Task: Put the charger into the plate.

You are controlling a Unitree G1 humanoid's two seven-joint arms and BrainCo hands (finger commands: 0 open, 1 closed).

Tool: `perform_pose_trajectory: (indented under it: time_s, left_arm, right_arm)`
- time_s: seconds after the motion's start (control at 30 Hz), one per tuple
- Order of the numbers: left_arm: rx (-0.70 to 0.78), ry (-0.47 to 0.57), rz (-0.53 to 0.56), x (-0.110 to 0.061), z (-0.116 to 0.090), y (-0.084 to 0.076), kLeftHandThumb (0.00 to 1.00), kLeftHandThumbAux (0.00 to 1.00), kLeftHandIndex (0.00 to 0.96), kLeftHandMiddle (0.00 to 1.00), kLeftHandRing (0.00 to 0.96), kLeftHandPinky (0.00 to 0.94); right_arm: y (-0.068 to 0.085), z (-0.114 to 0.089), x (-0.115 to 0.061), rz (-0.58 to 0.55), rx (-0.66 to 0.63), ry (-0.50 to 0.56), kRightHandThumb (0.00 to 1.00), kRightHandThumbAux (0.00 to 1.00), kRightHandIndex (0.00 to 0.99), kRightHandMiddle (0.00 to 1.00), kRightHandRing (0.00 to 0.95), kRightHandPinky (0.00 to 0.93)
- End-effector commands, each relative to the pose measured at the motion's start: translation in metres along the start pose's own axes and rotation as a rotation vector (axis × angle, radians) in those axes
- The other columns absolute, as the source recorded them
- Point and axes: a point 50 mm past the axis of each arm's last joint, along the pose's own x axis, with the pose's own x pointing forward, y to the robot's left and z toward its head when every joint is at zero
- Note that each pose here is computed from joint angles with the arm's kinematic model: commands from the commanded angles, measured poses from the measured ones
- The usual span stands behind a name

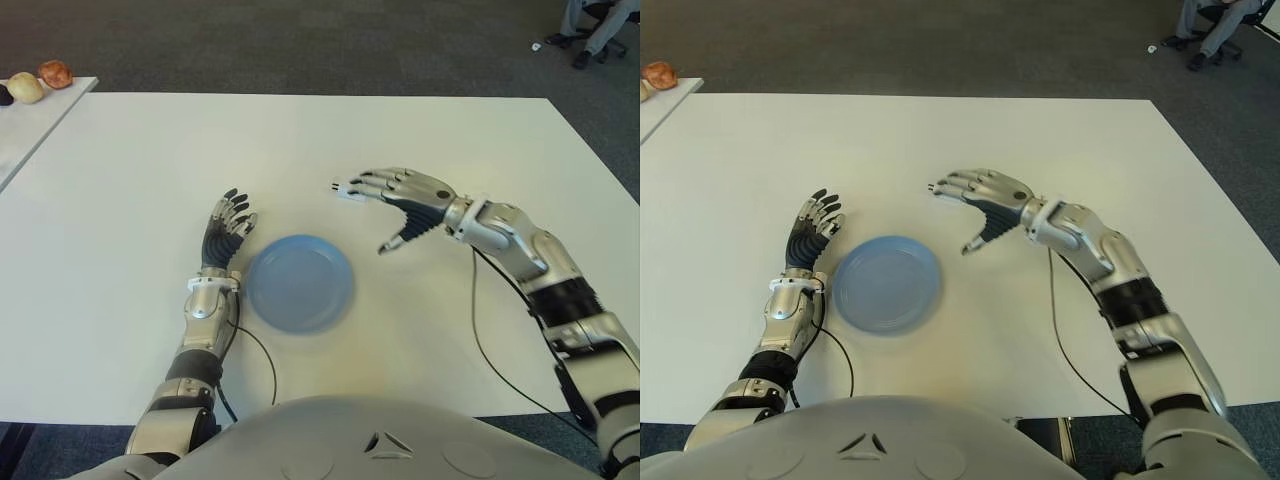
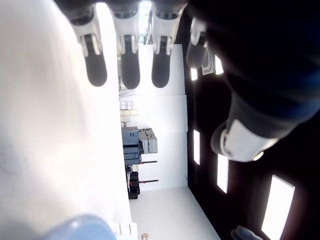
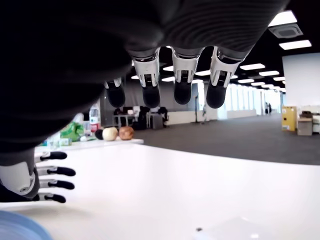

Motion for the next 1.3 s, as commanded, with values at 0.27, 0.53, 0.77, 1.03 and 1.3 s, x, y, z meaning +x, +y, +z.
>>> perform_pose_trajectory:
  time_s: [0.27, 0.53, 0.77, 1.03, 1.3]
  left_arm:
    - [-0.019, 0.312, 0.029, -0.049, -0.055, 0.003, 0.0, 0.664, 0.14, 0.215, 0.219, 0.239]
    - [-0.014, 0.316, 0.034, -0.049, -0.056, 0.003, 0.0, 0.66, 0.135, 0.21, 0.215, 0.233]
    - [-0.016, 0.317, 0.031, -0.049, -0.056, 0.002, 0.0, 0.657, 0.131, 0.203, 0.21, 0.232]
    - [-0.015, 0.314, 0.031, -0.049, -0.056, 0.003, 0.0, 0.657, 0.128, 0.202, 0.211, 0.237]
    - [-0.015, 0.316, 0.029, -0.049, -0.056, 0.003, 0.0, 0.663, 0.129, 0.2, 0.205, 0.226]
  right_arm:
    - [0.025, -0.006, 0.014, 0.009, 0.034, 0.058, 0.103, 0.44, 0.0, 0.0, 0.0, 0.0]
    - [0.04, -0.012, 0.027, 0.036, 0.049, 0.108, 0.09, 0.459, 0.0, 0.0, 0.0, 0.0]
    - [0.047, -0.011, 0.031, 0.065, 0.061, 0.117, 0.073, 0.465, 0.0, 0.0, 0.0, 0.0]
    - [0.057, -0.01, 0.034, 0.108, 0.09, 0.146, 0.066, 0.474, 0.0, 0.0, 0.0, 0.0]
    - [0.073, -0.012, 0.03, 0.145, 0.123, 0.221, 0.092, 0.483, 0.0, 0.0, 0.0, 0.0]
